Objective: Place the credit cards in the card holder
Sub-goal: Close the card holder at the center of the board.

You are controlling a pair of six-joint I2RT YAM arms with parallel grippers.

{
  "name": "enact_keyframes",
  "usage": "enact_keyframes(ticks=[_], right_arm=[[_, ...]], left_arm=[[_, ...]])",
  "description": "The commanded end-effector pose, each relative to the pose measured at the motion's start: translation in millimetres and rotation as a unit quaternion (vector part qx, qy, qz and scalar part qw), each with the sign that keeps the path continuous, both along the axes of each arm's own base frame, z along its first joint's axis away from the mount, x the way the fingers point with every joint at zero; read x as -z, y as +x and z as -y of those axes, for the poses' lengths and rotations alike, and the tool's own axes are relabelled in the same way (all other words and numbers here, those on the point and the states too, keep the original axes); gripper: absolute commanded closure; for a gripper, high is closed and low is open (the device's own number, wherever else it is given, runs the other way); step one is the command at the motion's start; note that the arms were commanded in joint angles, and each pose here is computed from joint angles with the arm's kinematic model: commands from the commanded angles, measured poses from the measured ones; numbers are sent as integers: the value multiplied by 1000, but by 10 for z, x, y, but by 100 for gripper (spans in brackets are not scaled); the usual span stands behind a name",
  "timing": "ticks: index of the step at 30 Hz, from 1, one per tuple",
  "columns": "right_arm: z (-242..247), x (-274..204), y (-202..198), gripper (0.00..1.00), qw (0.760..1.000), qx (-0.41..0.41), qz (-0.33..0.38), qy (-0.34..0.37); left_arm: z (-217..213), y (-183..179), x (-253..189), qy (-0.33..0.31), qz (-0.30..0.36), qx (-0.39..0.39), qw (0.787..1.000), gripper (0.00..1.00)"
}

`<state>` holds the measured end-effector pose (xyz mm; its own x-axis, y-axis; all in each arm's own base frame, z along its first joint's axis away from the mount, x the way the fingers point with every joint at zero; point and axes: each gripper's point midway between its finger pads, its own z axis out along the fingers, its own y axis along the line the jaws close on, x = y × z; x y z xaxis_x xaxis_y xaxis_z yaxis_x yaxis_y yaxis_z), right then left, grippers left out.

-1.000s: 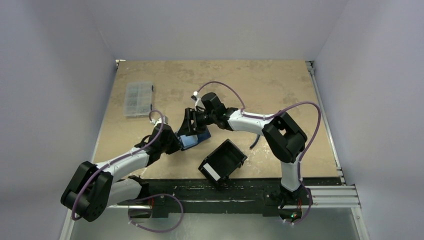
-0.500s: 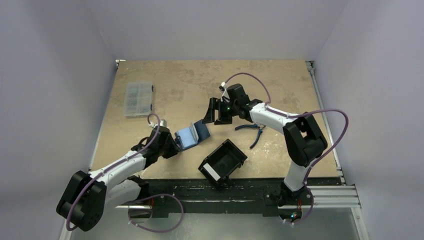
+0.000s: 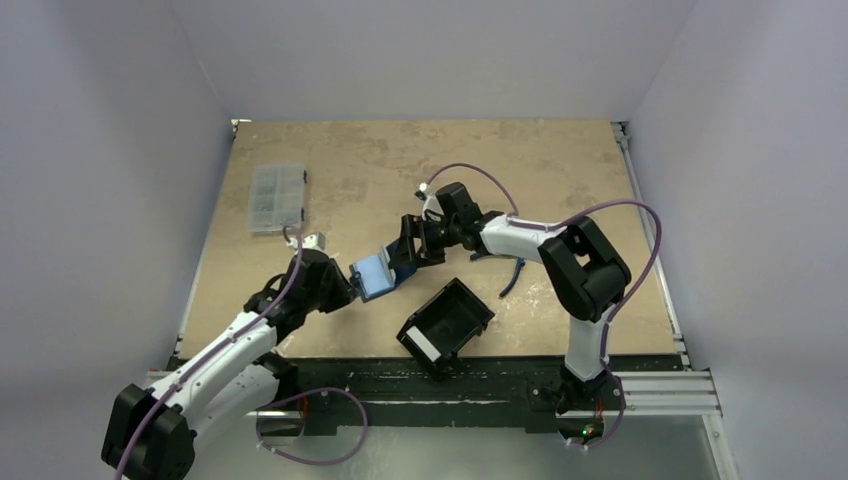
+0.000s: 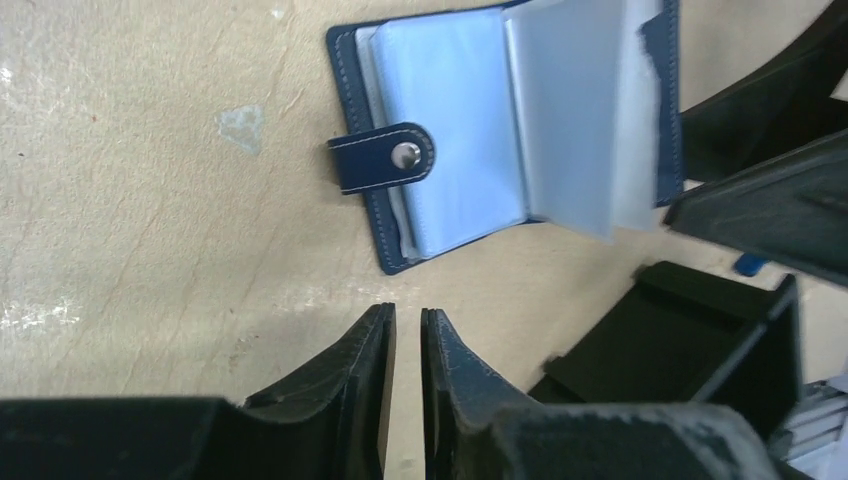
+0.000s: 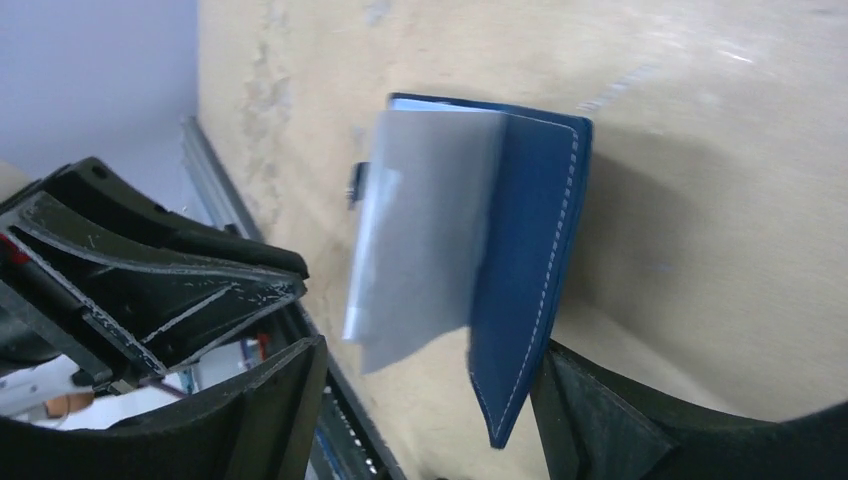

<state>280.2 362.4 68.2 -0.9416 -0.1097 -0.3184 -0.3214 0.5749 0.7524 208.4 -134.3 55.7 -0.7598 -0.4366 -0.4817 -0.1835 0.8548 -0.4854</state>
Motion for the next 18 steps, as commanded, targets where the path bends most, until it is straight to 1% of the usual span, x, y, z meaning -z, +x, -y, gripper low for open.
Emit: enact_keyframes(ticks=[1, 3, 5, 8, 13, 15, 18], right_arm=[[-442, -547, -79, 22, 994, -60, 53, 74], [-579, -560, -129, 27, 993, -72, 54, 73], [-678, -550, -161, 28, 993, -76, 59, 68], [-747, -501, -189, 30, 993, -78, 56, 63], [-730, -349, -208, 33, 995, -73, 44, 52], [-717, -310, -219, 34, 995, -74, 42, 49], [-719, -313, -240, 36, 995, -77, 42, 52]], left_arm=[[-31, 129, -429, -2, 39, -13, 999, 76], [-29, 202, -599, -4, 54, -17, 998, 69], [-43, 250, -669, 4, 60, -18, 998, 65], [-89, 312, -733, 14, 61, -31, 998, 64], [-144, 366, -836, 13, 79, -55, 995, 66], [-150, 389, -812, 20, 78, -54, 995, 66], [-186, 416, -672, 42, 60, -57, 996, 67]])
